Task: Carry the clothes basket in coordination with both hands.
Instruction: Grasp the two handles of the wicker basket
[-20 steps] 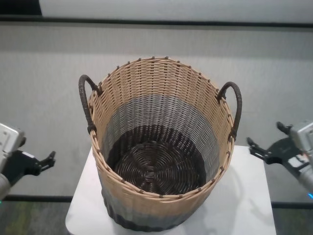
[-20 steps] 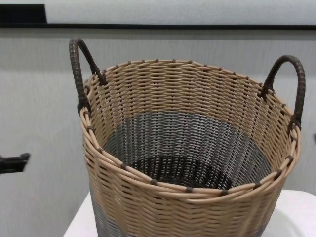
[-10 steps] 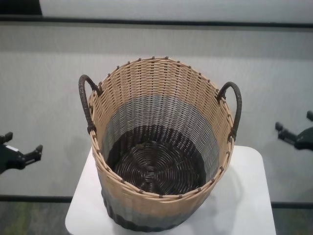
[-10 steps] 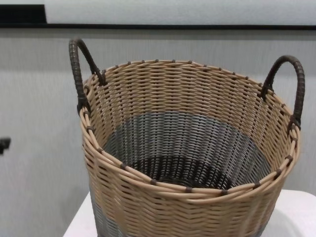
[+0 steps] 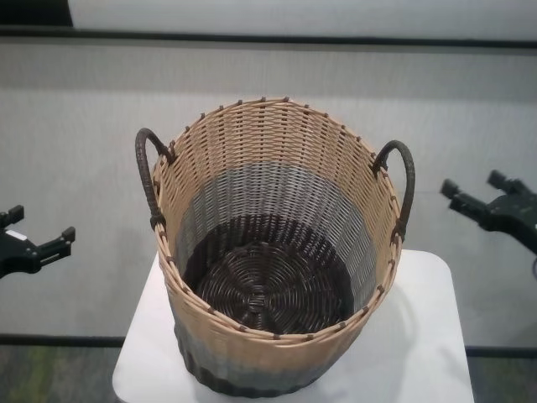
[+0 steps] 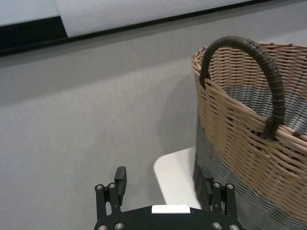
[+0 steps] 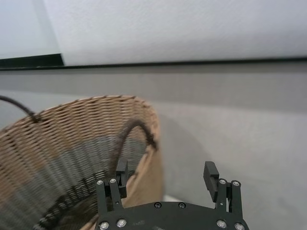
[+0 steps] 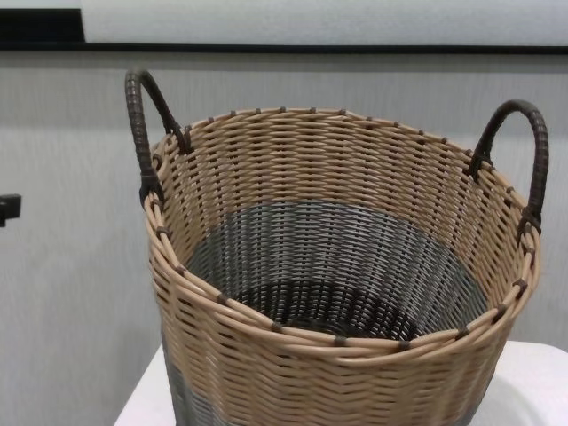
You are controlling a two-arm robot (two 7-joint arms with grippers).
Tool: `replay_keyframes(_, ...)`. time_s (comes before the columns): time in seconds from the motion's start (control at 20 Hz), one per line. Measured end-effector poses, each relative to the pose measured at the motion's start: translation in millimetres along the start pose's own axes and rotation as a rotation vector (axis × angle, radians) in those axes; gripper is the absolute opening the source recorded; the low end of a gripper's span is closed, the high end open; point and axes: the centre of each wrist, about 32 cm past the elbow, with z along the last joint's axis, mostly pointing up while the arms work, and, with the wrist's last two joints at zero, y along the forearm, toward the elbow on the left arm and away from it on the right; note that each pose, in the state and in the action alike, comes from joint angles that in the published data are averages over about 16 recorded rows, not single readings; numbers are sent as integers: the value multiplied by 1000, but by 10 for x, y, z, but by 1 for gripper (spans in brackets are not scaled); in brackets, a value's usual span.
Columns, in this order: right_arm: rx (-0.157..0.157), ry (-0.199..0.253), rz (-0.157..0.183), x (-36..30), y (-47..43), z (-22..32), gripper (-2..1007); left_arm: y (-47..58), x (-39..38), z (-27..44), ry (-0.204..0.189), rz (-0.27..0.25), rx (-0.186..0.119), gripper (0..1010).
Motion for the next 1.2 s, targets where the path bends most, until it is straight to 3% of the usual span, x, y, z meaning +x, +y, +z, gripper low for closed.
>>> replay_keyframes(0.25,0,63,63,-102,79,-5,1002,-7,-35,1,-1,-29,-22,1003)
replay_keyframes(0.55,-12,88,109,-195,146,-5,1002,-51,-113,-6,-14,-55,-48,1003)
replay_keyframes(0.8,-21,77,122,-238,173,9,1002,-91,-172,14,-34,-73,-74,1003)
replay_keyframes(1.2,-31,59,113,-258,184,-1,1002,-124,-211,42,-43,-92,-101,1003)
